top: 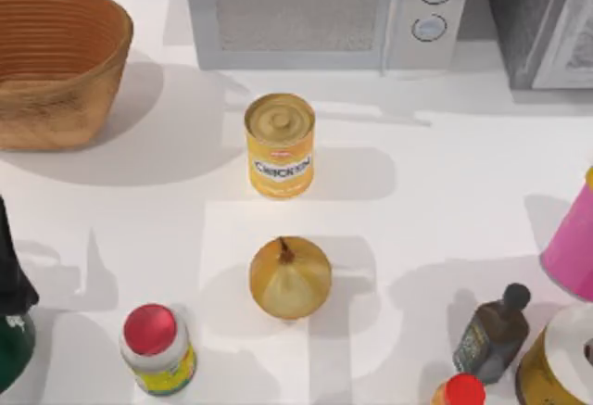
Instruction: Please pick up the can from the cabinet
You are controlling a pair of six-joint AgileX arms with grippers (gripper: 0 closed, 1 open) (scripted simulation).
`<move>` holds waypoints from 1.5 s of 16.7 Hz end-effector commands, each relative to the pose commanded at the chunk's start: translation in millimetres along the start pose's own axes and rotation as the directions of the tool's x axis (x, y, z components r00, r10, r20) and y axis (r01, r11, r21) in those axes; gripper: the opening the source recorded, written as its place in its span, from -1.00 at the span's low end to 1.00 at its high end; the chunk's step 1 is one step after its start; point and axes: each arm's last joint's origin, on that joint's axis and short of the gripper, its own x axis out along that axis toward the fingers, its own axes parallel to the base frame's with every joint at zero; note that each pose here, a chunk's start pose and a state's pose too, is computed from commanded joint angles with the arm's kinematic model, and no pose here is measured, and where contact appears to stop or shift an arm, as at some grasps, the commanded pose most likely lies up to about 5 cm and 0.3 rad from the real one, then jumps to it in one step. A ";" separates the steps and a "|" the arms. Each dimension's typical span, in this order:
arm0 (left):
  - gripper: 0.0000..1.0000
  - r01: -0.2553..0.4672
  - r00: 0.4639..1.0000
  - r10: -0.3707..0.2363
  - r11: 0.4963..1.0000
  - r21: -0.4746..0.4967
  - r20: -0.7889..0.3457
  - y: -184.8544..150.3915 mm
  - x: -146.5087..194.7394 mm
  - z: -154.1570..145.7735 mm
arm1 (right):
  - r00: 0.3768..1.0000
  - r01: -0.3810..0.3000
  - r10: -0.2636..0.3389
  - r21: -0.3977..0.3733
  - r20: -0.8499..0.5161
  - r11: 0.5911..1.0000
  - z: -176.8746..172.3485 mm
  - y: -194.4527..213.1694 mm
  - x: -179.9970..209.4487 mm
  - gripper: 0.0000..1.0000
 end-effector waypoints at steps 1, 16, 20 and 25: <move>1.00 0.000 1.000 0.000 1.000 0.000 0.000 0.0 0.0 0.0 | 1.000 -0.031 0.031 0.002 -0.004 1.000 -5.6 -17.1 4.6 -1.00; 1.00 0.000 1.000 0.000 1.000 0.000 0.000 0.0 0.0 0.0 | 0.898 -0.440 0.439 0.065 0.038 0.896 -182.6 -159.8 -33.2 -1.00; 1.00 0.000 1.000 0.000 1.000 0.000 0.000 0.0 0.0 0.0 | 0.895 -0.445 0.444 0.065 0.039 0.893 -185.1 -160.0 -34.0 -1.00; 1.00 0.000 1.000 0.000 1.000 0.000 0.000 0.0 0.0 0.0 | 0.929 -0.371 0.370 0.041 0.025 0.928 -190.3 -176.6 -18.5 -1.00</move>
